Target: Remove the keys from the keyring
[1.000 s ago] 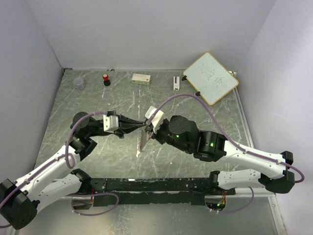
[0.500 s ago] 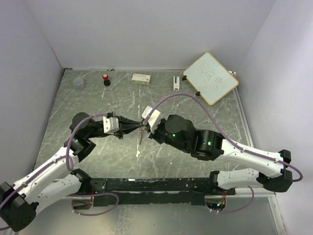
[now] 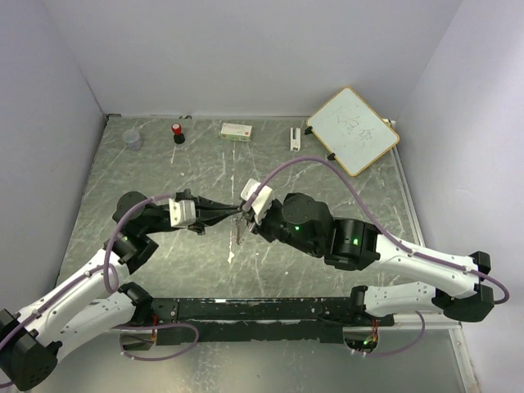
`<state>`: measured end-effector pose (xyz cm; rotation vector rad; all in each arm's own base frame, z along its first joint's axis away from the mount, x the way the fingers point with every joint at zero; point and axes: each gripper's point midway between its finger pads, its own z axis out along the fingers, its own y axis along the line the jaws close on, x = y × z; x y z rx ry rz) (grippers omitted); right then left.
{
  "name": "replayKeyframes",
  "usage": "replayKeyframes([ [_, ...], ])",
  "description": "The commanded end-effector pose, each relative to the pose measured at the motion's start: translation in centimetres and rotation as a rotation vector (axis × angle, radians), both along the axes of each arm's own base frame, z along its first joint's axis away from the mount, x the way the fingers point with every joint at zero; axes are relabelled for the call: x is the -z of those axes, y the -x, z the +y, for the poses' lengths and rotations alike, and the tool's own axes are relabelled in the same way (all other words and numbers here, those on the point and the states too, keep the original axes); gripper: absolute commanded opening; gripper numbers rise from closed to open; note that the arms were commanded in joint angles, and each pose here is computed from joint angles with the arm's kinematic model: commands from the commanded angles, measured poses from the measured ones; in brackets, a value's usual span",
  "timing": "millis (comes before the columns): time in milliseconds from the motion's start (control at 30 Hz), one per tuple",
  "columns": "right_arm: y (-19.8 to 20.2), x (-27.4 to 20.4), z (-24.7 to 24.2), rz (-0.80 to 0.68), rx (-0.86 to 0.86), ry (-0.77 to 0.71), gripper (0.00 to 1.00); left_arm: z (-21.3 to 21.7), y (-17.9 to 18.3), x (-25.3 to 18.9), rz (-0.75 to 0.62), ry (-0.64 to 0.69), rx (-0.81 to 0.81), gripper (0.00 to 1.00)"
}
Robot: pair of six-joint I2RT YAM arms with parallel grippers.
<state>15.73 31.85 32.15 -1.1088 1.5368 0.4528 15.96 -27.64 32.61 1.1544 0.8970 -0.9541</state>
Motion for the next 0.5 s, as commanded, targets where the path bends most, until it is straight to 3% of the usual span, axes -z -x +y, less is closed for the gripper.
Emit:
replayKeyframes([
  [0, 0.7, -2.2, 0.9, -0.022, -0.038, -0.097, 0.0, 0.0, 0.9, -2.4, -0.022, 0.068, 0.015, 0.07],
  [33, 0.5, -2.1, 0.8, -0.024, -0.025, -0.099, 0.0, 0.0, 0.9, -2.7, -0.023, 0.079, 0.015, 0.07],
  [233, -0.4, -1.8, 0.3, -0.045, 0.036, -0.094, 0.29, -0.1, 1.3, -3.2, -0.013, 0.109, 0.043, 0.07],
  [467, -0.9, -2.1, 0.2, -0.069, 0.061, -0.114, 0.43, 0.1, 1.0, -3.1, 0.001, 0.123, 0.013, 0.07],
])
